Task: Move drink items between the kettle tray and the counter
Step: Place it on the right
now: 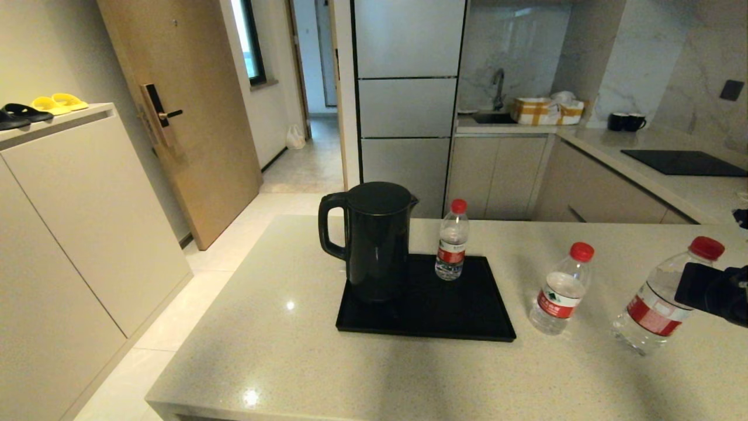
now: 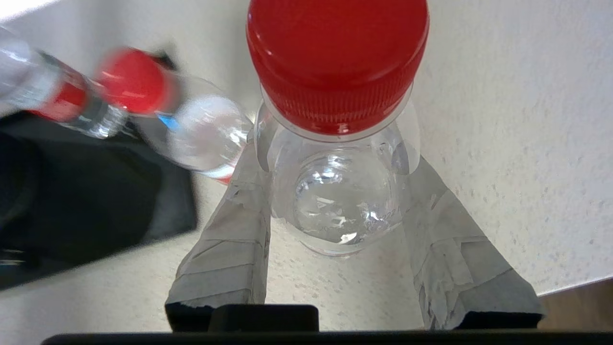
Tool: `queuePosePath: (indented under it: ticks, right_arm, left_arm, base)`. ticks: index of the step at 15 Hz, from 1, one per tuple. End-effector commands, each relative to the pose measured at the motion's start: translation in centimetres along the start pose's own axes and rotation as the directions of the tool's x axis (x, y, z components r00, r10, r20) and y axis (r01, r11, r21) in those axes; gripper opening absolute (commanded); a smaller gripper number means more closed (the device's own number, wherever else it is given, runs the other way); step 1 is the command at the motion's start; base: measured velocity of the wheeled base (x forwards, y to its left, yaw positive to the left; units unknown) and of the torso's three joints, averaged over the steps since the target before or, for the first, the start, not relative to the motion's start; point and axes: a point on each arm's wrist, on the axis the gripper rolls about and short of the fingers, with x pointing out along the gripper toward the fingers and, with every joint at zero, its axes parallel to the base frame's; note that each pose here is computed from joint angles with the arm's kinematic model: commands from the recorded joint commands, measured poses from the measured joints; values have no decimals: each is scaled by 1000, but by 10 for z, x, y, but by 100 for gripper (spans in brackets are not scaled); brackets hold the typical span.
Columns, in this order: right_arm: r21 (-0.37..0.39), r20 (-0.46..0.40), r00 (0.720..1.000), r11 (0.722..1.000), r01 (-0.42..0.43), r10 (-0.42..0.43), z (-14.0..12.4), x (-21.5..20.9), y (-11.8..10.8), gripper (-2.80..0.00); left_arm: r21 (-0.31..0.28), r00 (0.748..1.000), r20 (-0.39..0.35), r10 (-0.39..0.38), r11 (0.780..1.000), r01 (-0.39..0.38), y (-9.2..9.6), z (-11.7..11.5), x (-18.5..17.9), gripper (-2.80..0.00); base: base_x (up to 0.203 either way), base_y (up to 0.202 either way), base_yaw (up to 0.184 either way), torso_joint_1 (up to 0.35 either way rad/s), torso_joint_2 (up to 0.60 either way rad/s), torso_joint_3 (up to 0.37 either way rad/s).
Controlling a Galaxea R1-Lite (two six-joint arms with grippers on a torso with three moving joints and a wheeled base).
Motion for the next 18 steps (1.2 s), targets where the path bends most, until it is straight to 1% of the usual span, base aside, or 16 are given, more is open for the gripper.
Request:
queuePosePath:
  ticks: [1,2,4,6,7,9,10,11,16,18]
  right_arm:
    - [19,-35,999,1000,25,-24,-5,20,-9,-280]
    - [20,-35,999,999,30,-30,-7,25,-11,-280]
    - [-7,-36,998,999,52,-52,-17,41,-19,-280]
    - [-18,2,998,998,63,-63,-26,57,-25,-280]
    - [-19,7,998,998,66,-66,-31,62,-28,-280]
    - [-25,-4,997,997,73,-73,-41,71,-30,-280]
    - [-27,-1,997,997,75,-75,-43,73,-31,-280]
    - [-27,-5,997,997,74,-75,-43,73,-31,0]
    - [-21,-24,997,997,73,-73,-48,73,-32,0]
    - [-21,-18,997,997,71,-72,-47,71,-31,0]
  left_arm:
    - [1,1000,-1,1,1000,-1,0,0,0,-280]
    - [1,1000,-1,1,1000,-1,0,0,0,-280]
    - [0,1000,2,1,1000,-1,0,0,0,-280]
    - [1,1000,1,1,1000,-1,0,0,0,-280]
    - [0,1000,-1,1,1000,-1,0,0,0,-280]
    - [0,1000,2,1,1000,-1,0,0,0,-280]
    - [1,1000,-1,1,1000,-1,0,0,0,-280]
    - [0,1000,0,1,1000,-1,0,0,0,-280]
    - [0,1000,1,1,1000,-1,0,0,0,-280]
    - [1,1000,2,1,1000,-1,0,0,0,-280]
  base:
    - [0,0,0,0,0,0]
    - [0,0,0,0,0,0]
    - [0,0,0,0,0,0]
    - [0,0,0,0,0,0]
    - [0,0,0,0,0,0]
    - [0,0,0,0,0,0]
    - [0,0,0,0,0,0]
    - [0,0,0,0,0,0]
    - [0,0,0,0,0,0]
    - [0,0,0,0,0,0]
